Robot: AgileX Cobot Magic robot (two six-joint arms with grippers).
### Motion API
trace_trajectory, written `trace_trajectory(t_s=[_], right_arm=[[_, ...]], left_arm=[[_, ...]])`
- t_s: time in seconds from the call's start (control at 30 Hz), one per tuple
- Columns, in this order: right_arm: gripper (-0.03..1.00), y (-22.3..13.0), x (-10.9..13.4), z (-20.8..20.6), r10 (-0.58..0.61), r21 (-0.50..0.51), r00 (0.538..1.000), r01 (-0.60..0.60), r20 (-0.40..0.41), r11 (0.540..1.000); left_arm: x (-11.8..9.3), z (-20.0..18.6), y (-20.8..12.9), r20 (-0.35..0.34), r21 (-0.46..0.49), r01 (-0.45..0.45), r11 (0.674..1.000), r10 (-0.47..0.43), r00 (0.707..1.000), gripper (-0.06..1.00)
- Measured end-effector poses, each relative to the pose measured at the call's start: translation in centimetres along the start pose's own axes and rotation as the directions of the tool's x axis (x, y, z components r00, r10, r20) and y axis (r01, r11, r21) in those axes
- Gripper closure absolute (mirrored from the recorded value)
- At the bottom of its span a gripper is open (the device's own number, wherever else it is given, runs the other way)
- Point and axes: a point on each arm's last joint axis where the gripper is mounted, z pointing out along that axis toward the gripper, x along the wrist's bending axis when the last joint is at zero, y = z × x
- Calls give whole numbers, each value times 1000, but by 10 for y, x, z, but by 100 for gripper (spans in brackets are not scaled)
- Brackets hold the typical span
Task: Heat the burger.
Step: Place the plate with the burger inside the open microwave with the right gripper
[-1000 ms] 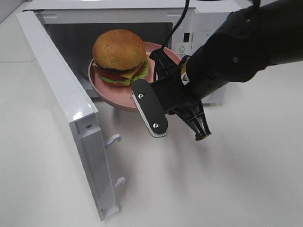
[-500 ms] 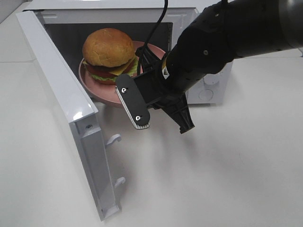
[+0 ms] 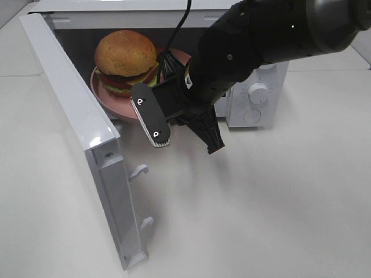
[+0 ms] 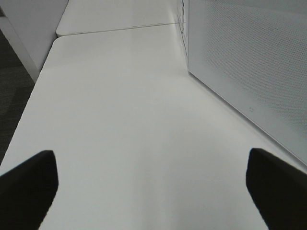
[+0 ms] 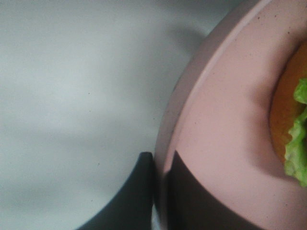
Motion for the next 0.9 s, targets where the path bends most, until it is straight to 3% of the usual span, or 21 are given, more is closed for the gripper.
trace_trajectory(t_s=[0.9], right_arm=[[92,9,-44,33,64,28,998,-64,6,998]], left_arm=[[0,0,0,0,0,0,1000,0,1000,-4]])
